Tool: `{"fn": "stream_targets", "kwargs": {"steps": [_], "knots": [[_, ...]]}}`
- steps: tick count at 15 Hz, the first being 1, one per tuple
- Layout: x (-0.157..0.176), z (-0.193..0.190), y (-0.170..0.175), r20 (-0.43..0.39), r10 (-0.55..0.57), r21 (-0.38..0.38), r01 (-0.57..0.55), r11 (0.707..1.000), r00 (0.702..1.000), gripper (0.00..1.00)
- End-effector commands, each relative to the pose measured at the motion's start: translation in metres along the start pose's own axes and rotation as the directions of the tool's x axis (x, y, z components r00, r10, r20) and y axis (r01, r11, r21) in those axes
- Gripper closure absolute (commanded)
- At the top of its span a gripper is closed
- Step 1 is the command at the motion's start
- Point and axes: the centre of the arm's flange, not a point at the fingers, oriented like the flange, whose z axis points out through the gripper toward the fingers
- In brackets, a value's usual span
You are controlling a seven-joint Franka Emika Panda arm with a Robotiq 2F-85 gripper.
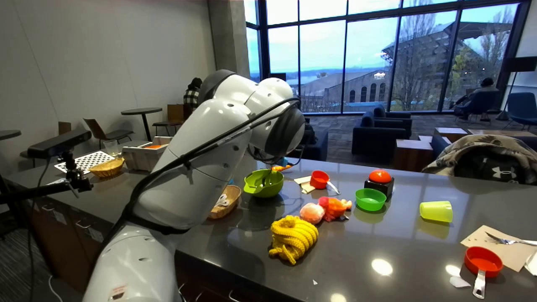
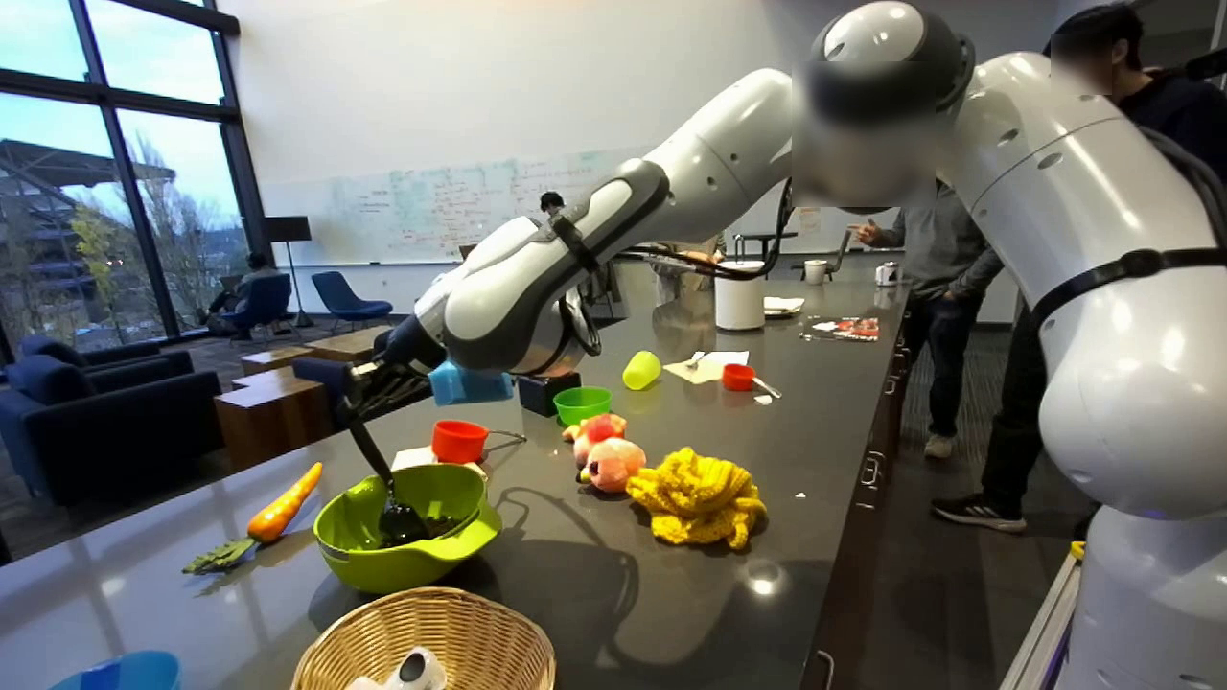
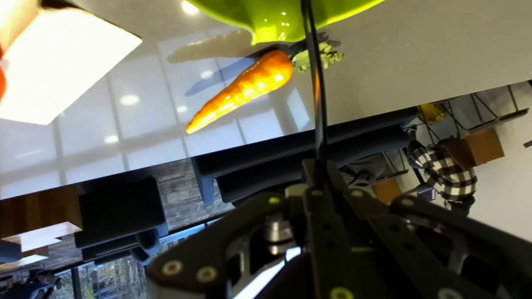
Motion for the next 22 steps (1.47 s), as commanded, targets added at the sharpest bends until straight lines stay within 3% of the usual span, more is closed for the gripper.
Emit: {"fn": "stream_targets", "kwargs": {"steps": [1, 7, 13, 22], "knots": [[0.017, 0.016, -0.02, 0.003, -0.036, 0.027, 0.036, 0.999, 0.999, 0.99], [0.002, 0.006, -0.034, 0.012, -0.025, 0.048, 0.024, 0.999, 1.0, 0.99], [-0.022, -0.004, -0.007, 0.043, 0.011, 0.024, -0.012, 1.0, 0.999, 0.99], [0.017, -0.014, 0.062, -0.007, 0.052, -0.055, -0.052, 0.997, 0.999, 0.99]]}}
